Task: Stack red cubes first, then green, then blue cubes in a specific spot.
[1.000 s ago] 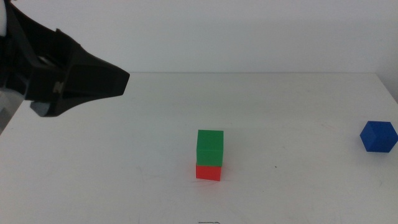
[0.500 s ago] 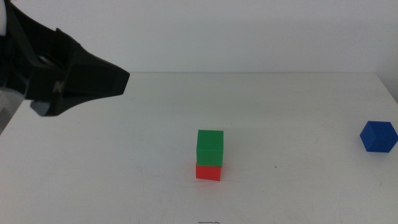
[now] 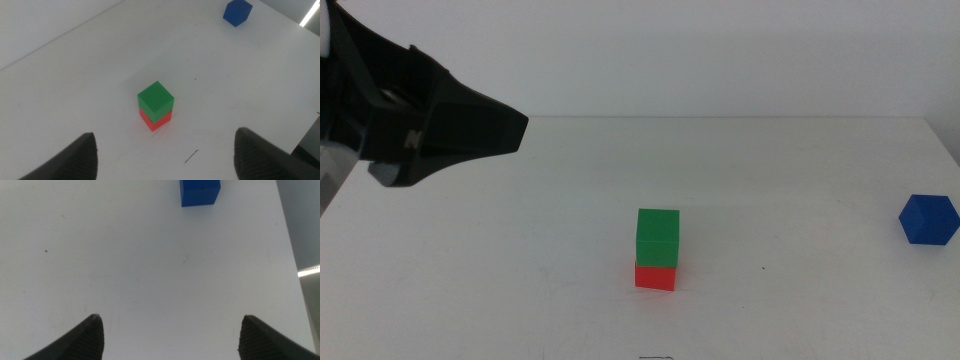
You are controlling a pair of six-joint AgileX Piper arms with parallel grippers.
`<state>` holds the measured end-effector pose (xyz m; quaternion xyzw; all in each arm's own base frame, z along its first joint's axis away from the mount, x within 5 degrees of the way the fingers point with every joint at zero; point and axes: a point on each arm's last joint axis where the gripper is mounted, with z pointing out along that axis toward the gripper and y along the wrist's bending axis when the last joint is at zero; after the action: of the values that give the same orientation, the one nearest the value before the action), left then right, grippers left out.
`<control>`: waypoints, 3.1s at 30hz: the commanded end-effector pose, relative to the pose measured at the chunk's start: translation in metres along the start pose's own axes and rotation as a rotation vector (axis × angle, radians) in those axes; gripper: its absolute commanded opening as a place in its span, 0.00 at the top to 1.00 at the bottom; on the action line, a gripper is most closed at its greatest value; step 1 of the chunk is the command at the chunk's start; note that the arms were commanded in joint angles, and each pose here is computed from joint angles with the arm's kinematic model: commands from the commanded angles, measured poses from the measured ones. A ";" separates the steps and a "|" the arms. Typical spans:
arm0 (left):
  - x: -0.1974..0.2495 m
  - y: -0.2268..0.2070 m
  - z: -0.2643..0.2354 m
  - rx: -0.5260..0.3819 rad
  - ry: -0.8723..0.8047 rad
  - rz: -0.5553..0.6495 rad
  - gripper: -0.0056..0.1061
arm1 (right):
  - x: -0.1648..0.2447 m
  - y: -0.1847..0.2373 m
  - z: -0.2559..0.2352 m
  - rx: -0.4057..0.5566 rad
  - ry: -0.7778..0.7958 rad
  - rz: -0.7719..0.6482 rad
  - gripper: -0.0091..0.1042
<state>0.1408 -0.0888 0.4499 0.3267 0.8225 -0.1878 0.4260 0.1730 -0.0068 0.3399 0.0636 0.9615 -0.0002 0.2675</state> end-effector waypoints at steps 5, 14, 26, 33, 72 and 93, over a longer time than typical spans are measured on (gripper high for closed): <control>-0.010 -0.003 -0.009 0.002 -0.096 -0.014 0.11 | -0.045 0.003 0.014 0.012 0.025 -0.023 0.17; -0.010 -0.003 -0.009 0.002 -0.096 -0.014 0.11 | -0.101 0.005 0.060 0.050 0.122 -0.081 0.17; -0.010 -0.003 -0.009 0.002 -0.096 -0.014 0.11 | -0.151 -0.029 0.130 0.095 0.229 -0.012 0.17; -0.010 -0.003 -0.009 0.002 -0.096 -0.014 0.11 | -0.151 -0.037 0.168 0.124 0.295 -0.055 0.17; -0.010 -0.003 -0.009 0.002 -0.096 -0.014 0.11 | -0.145 -0.039 0.245 0.100 0.313 -0.090 0.54; -0.010 -0.003 -0.009 0.002 -0.096 -0.014 0.11 | -0.120 0.042 0.095 0.104 0.249 0.032 0.93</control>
<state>0.1408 -0.0888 0.4499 0.3267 0.8225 -0.1878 0.4260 0.3430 0.0109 0.2948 0.0896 0.9899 -0.0308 0.1055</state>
